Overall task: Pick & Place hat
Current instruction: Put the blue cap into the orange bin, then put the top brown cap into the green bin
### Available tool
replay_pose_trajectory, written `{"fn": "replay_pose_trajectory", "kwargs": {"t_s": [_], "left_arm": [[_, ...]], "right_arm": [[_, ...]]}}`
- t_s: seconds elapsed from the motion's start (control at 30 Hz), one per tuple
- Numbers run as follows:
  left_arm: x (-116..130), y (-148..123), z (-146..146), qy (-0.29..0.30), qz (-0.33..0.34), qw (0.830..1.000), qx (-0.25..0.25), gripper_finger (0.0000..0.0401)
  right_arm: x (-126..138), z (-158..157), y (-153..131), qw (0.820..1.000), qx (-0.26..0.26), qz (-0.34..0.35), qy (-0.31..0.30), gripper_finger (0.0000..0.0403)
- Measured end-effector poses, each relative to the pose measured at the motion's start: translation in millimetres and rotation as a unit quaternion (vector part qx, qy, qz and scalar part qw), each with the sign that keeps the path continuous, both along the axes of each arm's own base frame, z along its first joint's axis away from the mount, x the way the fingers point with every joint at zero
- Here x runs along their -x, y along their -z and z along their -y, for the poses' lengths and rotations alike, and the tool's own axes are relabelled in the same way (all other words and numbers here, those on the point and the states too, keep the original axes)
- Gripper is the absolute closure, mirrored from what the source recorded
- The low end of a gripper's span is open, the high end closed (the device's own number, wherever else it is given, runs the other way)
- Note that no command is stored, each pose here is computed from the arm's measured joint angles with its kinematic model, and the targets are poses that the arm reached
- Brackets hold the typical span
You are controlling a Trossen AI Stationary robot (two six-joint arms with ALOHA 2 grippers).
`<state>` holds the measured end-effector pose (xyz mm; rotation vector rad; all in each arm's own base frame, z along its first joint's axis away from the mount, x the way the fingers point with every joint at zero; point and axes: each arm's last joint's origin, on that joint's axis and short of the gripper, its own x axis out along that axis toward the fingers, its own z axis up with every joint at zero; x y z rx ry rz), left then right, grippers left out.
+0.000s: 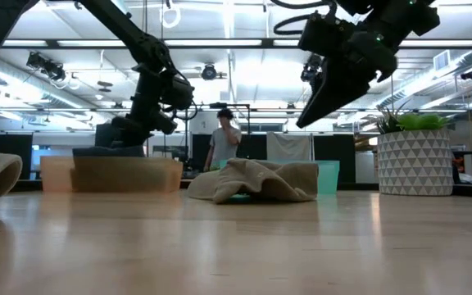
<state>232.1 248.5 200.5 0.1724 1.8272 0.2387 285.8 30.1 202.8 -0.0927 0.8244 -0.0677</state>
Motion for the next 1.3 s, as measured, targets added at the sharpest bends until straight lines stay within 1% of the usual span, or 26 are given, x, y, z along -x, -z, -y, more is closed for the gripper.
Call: {"fn": "replay_pose_trajectory", "kwargs": {"t_s": [0.1,0.23,0.3,0.37,0.47,0.5,0.6,0.67,0.73,0.8,0.87,0.93,1.0,1.07,1.2,1.3], "left_arm": [[0.6,0.1,0.5,-0.012,-0.001,1.0,-0.001,0.0279],[-2.1,-0.2,3.5,-0.011,-0.001,1.0,-0.003,0.0244],[-4.7,-1.6,6.9,-0.025,-0.001,1.0,-0.016,0.0229],[-7.1,-6.1,11.3,-0.034,-0.024,0.998,-0.038,0.0219],[-11.9,-16.6,17.6,-0.043,-0.061,0.994,-0.084,0.021],[-13.8,-20.2,20.5,-0.046,-0.067,0.993,-0.091,0.0209],[-17.9,-32.8,29.9,-0.037,-0.087,0.992,-0.081,0.021],[-22.6,-41.5,34.9,-0.046,-0.081,0.992,-0.088,0.0213],[-27.2,-55.0,37.4,-0.084,-0.06,0.989,-0.107,0.0216],[-30.2,-70.8,40.2,-0.125,-0.034,0.985,-0.116,0.0218],[-34.9,-86.4,43.0,-0.148,0.003,0.983,-0.104,0.022],[-38.6,-102.5,47.5,-0.155,0.053,0.983,-0.086,0.022],[-41.7,-118.5,54.2,-0.147,0.106,0.981,-0.07,0.022],[-43.2,-133.4,63.6,-0.135,0.164,0.975,-0.06,0.022],[-39.9,-163.1,85.8,-0.093,0.272,0.957,-0.035,0.022],[-39.7,-183.1,104.9,-0.042,0.346,0.937,-0.007,0.022]], "right_arm": [[-0.6,2.6,-0.7,1.0,0.023,0.005,0.011,0.0243],[-1.0,6.4,-0.9,0.999,0.04,0.004,0.013,0.0243],[-1.5,9.0,-1.1,0.999,0.044,0.005,0.013,0.0239],[-2.1,12.3,-1.5,0.999,0.046,0.007,0.016,0.023],[-3.1,17.2,-1.8,0.998,0.051,0.01,0.02,0.0214],[-3.5,18.7,-2.0,0.998,0.052,0.011,0.022,0.0208],[-5.5,22.9,-2.5,0.998,0.058,0.018,0.021,0.0192],[-7.3,25.6,-0.9,0.998,0.063,0.017,0.019,0.0183],[-10.5,28.3,2.1,0.998,0.057,0.019,0.009,0.0178],[-14.8,31.1,6.8,0.999,0.047,0.021,-0.001,0.0176],[-20.1,34.1,12.6,0.998,0.049,0.024,-0.006,0.0176],[-25.0,38.2,18.4,0.998,0.061,0.026,-0.011,0.0177],[-30.9,43.7,22.5,0.997,0.073,0.039,-0.014,0.0177],[-35.2,49.6,25.7,0.996,0.08,0.049,-0.011,0.0177],[-38.4,61.8,33.9,0.997,0.063,0.047,-0.01,0.0177],[-39.1,69.6,39.5,0.998,0.045,0.042,-0.006,0.0177]]}}
